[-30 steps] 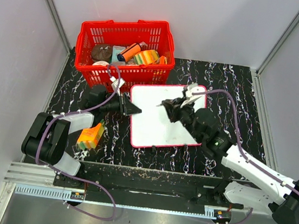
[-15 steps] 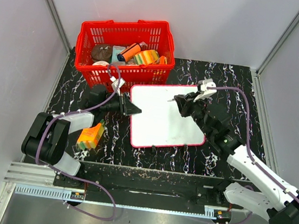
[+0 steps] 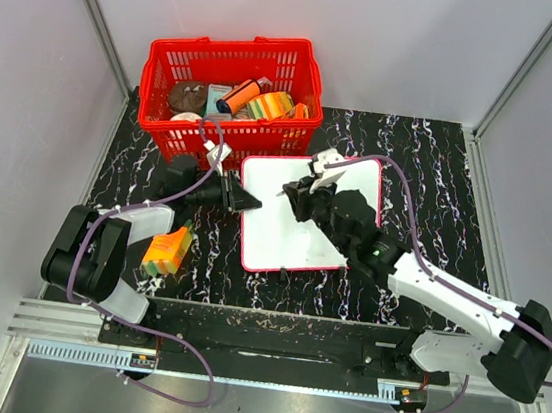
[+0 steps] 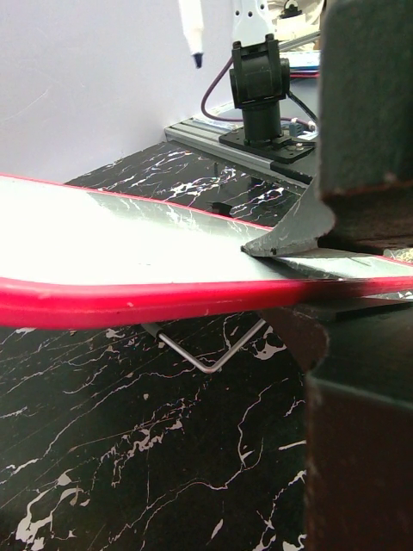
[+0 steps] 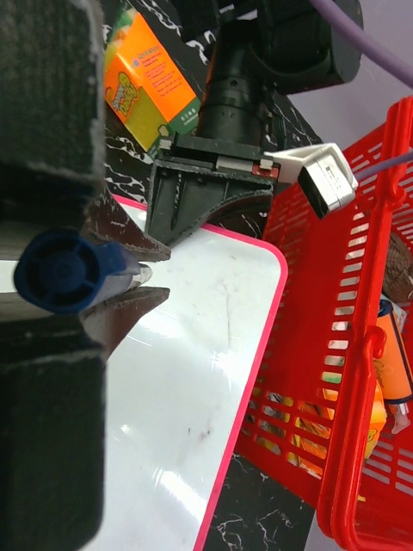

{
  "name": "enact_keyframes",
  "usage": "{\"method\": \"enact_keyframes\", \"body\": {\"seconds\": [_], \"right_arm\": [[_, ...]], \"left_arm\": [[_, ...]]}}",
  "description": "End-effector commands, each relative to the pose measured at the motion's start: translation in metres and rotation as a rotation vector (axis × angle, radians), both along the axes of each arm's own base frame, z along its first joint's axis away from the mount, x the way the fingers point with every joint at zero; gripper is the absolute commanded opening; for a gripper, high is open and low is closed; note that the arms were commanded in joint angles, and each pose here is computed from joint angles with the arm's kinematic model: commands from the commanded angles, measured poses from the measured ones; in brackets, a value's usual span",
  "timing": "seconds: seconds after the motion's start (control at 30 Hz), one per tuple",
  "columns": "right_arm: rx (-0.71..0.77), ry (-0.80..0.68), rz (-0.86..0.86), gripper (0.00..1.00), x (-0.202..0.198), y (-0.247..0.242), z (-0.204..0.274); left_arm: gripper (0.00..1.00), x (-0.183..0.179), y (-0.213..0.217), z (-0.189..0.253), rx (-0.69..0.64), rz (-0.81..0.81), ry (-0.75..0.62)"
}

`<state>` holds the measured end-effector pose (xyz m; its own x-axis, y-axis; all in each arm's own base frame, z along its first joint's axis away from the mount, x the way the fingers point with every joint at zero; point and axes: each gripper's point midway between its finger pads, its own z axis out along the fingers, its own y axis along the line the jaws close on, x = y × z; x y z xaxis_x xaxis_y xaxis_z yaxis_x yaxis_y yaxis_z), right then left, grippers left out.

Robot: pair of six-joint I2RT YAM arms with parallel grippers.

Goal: Write a sentence on the whiteboard

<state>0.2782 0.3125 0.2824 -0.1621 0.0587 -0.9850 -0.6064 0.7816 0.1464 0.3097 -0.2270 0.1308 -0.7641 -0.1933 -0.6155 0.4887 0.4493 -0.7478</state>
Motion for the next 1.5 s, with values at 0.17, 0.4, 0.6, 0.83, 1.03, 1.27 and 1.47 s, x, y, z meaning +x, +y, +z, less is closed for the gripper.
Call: {"method": "enact_keyframes", "body": {"seconds": [0.17,0.4,0.6,0.83,1.03,1.27,1.47], "right_arm": [[0.088,-0.110,-0.168,0.00,0.033,-0.001,0.038],[0.094,-0.135,-0.188,0.00,0.047,0.010,0.038],[0.074,-0.139,-0.206,0.00,0.056,0.016,0.035],[0.085,-0.102,-0.232,0.00,0.072,0.015,0.026],[0.074,-0.078,-0.255,0.00,0.082,0.011,0.016],[0.106,-0.040,-0.273,0.00,0.094,0.005,0.008],[0.107,-0.030,-0.278,0.00,0.098,0.004,0.001]], "left_arm": [[0.00,0.007,0.017,-0.053,0.203,0.067,-0.002],[0.00,0.007,0.018,-0.056,0.213,0.068,0.002],[0.00,0.006,0.017,-0.055,0.207,0.061,0.001],[0.00,0.006,0.017,-0.056,0.206,0.058,0.004],[0.00,0.006,0.016,-0.055,0.203,0.056,0.003],[0.00,0.005,0.016,-0.056,0.202,0.055,0.007],[0.00,0.005,0.016,-0.056,0.201,0.054,0.007]]}}
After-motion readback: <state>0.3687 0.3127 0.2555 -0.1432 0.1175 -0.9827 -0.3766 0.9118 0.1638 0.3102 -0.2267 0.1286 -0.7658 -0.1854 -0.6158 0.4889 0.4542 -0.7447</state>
